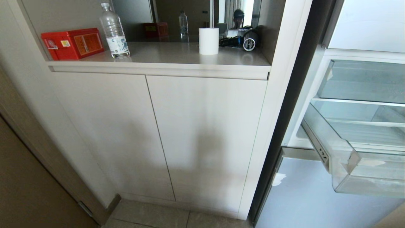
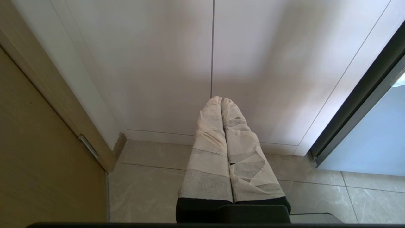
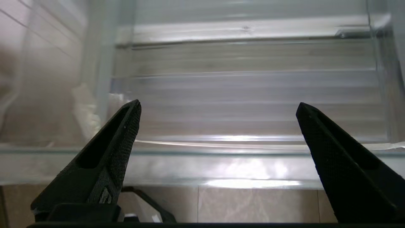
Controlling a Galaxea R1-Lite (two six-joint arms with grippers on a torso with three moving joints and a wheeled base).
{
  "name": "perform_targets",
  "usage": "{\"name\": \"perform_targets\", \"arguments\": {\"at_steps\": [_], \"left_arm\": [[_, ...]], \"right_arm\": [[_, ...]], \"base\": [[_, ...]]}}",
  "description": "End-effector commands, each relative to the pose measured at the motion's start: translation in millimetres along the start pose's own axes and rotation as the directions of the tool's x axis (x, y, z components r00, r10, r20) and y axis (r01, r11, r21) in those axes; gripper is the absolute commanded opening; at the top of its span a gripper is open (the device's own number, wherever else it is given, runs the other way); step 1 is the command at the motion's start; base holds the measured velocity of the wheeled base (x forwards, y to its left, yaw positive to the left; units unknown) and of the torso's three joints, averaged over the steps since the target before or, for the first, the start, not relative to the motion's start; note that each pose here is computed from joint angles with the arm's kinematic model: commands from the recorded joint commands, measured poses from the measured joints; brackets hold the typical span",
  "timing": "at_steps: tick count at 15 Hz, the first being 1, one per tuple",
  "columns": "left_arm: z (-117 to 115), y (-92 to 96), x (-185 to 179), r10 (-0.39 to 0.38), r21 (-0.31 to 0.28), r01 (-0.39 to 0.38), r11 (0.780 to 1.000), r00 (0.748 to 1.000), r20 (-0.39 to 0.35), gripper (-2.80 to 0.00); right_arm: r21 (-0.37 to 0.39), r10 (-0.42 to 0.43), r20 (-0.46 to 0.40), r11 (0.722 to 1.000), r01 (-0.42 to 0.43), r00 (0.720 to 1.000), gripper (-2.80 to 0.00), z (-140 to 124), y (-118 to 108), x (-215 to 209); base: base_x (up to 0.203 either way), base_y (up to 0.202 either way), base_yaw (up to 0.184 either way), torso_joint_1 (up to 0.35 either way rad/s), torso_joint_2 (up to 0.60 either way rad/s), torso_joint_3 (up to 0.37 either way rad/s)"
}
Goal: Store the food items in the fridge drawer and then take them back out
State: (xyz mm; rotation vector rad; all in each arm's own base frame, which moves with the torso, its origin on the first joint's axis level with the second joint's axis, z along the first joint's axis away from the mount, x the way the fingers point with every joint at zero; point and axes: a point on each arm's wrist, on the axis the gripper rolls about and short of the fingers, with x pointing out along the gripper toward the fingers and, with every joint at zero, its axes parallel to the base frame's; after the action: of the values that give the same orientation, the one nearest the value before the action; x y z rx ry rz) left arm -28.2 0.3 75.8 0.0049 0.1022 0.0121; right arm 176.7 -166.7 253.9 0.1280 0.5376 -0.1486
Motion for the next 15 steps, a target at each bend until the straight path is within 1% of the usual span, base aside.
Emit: {"name": "perform_targets", "arguments": {"at_steps": [1,3,5,9,10,12,15], "left_arm": [[0,0.0,0,0.000,0.000,0.000,1.000,1.000,-0.002,-2.80],[0,0.0,0,0.000,0.000,0.000,1.000,1.000,-0.002,-2.80],[0,0.0,0,0.001,0.000,-0.001,1.000,1.000,-0.002,-2.80],[0,0.0,0,0.001,0.000,-0.001,1.000,1.000,-0.002,-2.80],[0,0.0,0,0.000,0.000,0.000,1.000,1.000,-0.002,-2.80],[0,0.0,0,0.000,0.000,0.000,1.000,1.000,-0.002,-2.80],[0,0.0,0,0.001,0.000,-0.001,1.000,1.000,-0.002,-2.80]], "right_arm": [[-0.038,-0.010,0.080,0.999,0.013,0.997,0.00,-6,22,-37],[-0.028,0.042,0.122,0.999,-0.039,0.992,0.00,-29,36,-57],[-0.025,0.072,0.145,0.997,-0.069,0.987,0.00,-44,46,-68],[-0.044,0.106,0.178,0.994,-0.100,0.978,0.00,-58,63,-82],[-0.048,0.108,0.180,0.994,-0.101,0.978,-2.80,-60,66,-83],[-0.053,0.138,0.197,0.990,-0.129,0.971,-2.80,-63,78,-90],[-0.073,0.205,0.209,0.978,-0.193,0.956,-2.80,-73,111,-104]], "base": [[0.000,0.000,0.000,0.000,0.00,0.000],[0.000,0.000,0.000,0.000,0.00,0.000],[0.000,0.000,0.000,0.000,0.00,0.000],[0.000,0.000,0.000,0.000,0.00,0.000],[0.000,0.000,0.000,0.000,0.00,0.000],[0.000,0.000,0.000,0.000,0.00,0.000],[0.000,0.000,0.000,0.000,0.00,0.000]]}}
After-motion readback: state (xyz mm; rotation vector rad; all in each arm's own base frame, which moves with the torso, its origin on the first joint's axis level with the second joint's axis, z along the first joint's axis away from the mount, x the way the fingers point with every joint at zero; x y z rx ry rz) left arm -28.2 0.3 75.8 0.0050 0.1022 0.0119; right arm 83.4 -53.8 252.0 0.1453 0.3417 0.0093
